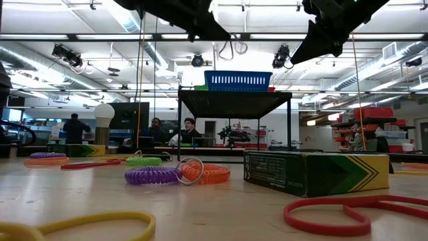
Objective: Pick & Place Office Desk Supplies
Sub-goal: Put the red rubber band into the blue bin on the shelf
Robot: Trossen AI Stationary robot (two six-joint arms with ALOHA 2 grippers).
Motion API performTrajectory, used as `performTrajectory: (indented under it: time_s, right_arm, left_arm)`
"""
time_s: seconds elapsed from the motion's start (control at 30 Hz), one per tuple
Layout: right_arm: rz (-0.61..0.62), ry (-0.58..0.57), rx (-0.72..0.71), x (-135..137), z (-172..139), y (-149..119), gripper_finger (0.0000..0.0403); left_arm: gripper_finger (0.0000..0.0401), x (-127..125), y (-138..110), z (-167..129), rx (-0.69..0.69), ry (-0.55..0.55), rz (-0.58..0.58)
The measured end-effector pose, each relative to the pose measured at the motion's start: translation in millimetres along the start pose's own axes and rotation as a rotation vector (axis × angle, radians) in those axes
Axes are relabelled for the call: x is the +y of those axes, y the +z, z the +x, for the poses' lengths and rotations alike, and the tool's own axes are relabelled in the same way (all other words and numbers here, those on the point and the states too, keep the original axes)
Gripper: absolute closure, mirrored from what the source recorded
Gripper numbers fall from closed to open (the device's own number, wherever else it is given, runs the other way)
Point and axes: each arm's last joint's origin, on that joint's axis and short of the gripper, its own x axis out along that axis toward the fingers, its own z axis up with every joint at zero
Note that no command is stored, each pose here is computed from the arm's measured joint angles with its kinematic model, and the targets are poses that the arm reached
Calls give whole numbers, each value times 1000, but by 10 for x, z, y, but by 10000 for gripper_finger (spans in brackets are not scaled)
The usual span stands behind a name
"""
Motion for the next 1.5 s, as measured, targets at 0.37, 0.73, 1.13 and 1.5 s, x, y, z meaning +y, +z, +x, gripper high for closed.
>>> performTrajectory:
  time_s: [0.37,0.73,1.13,1.5]
  right_arm:
    - [-5,0,0,0,0,0,389]
    - [-5,0,0,0,0,0,389]
    - [-5,-18,-6,-5,0,2,389]
    - [-6,-22,-8,-6,0,2,389]
  left_arm:
    - [397,-117,-288,285,111,-58,6]
    - [321,-140,-360,350,139,-53,-6]
    - [307,-129,-367,347,162,-15,4]
    - [307,-146,-114,310,163,6,262]
